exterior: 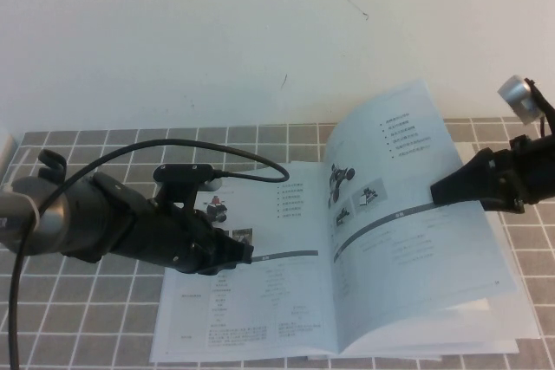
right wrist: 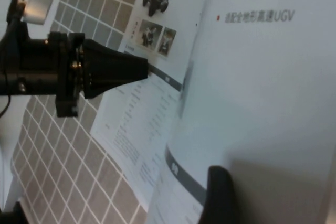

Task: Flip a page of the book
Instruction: Open the closed book

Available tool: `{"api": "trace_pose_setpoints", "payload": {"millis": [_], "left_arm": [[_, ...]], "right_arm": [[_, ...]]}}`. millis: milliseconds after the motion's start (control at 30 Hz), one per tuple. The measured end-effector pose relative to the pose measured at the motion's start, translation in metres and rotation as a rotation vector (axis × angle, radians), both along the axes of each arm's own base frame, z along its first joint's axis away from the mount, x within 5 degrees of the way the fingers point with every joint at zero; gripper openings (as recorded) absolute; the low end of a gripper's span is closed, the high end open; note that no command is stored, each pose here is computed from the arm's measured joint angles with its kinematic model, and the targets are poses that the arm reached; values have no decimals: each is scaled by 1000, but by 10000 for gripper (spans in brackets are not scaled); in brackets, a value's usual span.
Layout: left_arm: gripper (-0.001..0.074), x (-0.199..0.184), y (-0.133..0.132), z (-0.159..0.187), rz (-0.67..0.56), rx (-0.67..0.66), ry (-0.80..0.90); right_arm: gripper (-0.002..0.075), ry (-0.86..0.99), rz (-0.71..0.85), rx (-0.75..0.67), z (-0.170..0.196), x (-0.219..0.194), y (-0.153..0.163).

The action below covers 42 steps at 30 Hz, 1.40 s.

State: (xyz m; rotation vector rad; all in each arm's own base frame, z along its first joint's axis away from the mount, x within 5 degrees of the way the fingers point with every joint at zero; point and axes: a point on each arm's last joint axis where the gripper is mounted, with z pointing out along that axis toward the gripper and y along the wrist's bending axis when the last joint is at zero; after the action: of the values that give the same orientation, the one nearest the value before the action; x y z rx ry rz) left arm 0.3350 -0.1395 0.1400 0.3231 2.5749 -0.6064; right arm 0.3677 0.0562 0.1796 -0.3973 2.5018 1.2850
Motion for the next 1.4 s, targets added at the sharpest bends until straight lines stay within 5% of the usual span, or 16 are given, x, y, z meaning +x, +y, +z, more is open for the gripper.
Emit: {"api": "trace_pose_setpoints", "payload": {"millis": [300,467,733,1133,1400], "left_arm": [[-4,0,0,0,-3,2,-2],[-4,0,0,0,-3,2,-2],[-4,0,0,2,-3,0,-7],[-4,-12,-5,49,-49,-106,-45],[-4,-10,-9,36,-54,-127,23]], "right_arm": [[429,66,110,-253,1,0,-15],[379,44,50,-371,-4,6,-24],[347,13,-87,-377,-5,17,-26],[346,30,-26,-326,-3,12,-24],[346,63,-43,-397,-25,0,-9]]}}
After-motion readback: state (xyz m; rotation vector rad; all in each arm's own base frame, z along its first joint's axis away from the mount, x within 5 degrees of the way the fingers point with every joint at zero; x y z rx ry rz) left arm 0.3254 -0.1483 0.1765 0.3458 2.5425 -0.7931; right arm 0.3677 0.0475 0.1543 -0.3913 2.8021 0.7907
